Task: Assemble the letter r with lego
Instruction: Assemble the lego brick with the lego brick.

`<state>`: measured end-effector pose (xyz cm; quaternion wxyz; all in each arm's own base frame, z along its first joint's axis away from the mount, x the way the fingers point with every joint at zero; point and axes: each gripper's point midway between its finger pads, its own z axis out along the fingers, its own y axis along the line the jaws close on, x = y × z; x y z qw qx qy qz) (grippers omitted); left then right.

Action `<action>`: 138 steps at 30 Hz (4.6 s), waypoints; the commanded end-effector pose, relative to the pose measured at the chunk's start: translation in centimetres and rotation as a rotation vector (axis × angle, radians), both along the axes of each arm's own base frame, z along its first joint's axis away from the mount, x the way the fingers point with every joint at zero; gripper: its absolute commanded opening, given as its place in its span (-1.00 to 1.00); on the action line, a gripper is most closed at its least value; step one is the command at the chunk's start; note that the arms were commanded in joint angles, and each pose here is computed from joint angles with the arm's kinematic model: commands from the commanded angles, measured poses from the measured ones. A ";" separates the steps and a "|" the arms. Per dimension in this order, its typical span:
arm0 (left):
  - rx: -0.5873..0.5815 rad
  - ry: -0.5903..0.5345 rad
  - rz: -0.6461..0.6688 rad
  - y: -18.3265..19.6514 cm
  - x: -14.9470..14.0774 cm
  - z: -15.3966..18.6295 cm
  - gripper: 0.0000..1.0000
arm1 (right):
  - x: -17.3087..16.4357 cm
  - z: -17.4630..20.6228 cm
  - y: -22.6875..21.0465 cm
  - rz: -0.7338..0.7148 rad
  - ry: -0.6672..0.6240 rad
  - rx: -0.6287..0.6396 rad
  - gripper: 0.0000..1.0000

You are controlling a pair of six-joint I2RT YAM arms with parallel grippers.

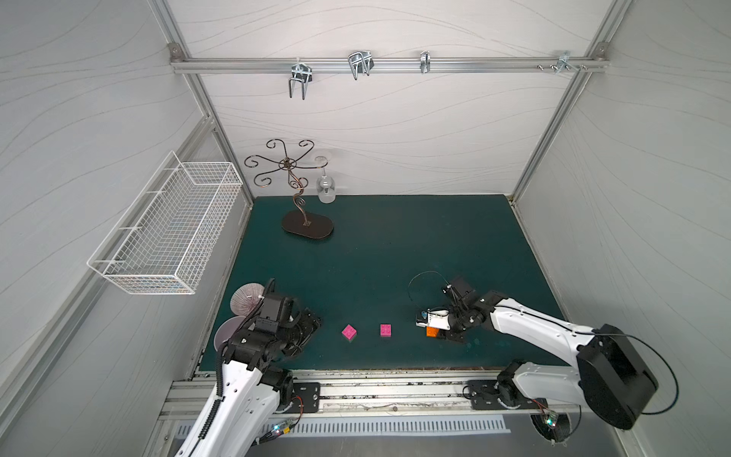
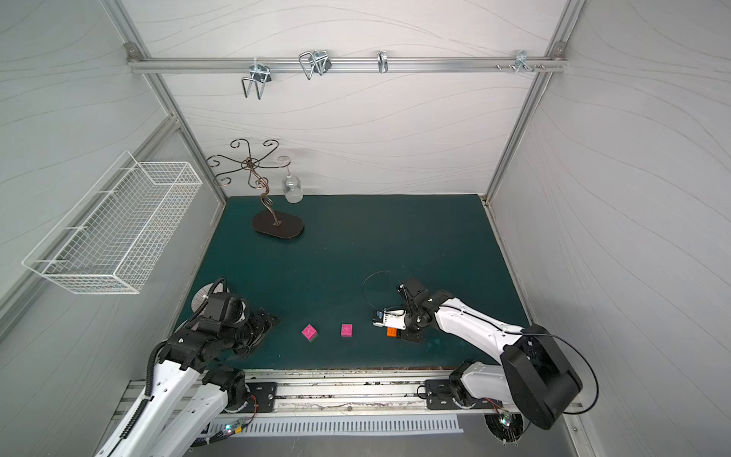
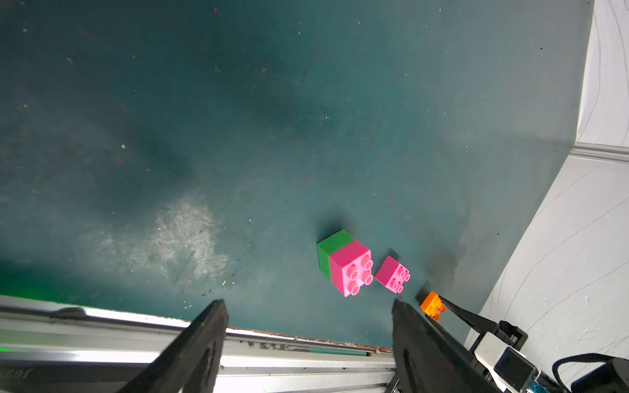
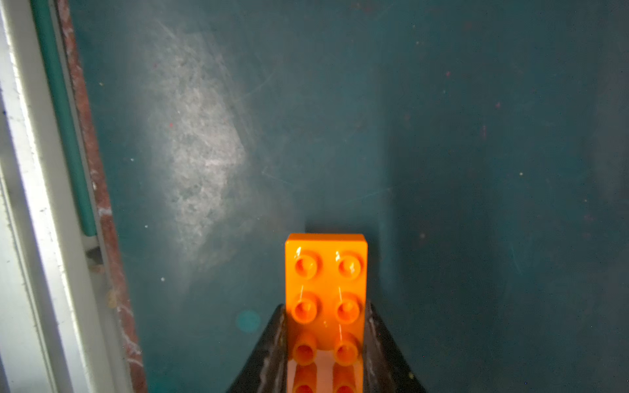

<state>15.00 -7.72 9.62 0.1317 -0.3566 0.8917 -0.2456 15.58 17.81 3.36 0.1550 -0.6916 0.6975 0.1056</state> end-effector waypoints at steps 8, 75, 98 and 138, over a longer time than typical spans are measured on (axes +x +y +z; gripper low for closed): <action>-0.002 -0.002 0.005 0.0 0.1 0.0 0.59 | 1.5 3.8 1.6 -0.004 -0.016 -0.026 -1.00; -0.229 -0.410 -0.054 -2.7 2.1 8.4 0.20 | -2.2 -0.2 12.9 0.081 0.059 -0.176 -1.00; -0.314 -0.603 -0.198 -4.8 2.2 12.8 -0.06 | -1.9 -0.5 11.7 0.099 0.123 -0.203 -1.00; -0.367 -0.728 -0.187 -4.6 1.2 13.9 -1.00 | -1.6 -1.6 10.0 0.072 0.057 -0.350 -1.00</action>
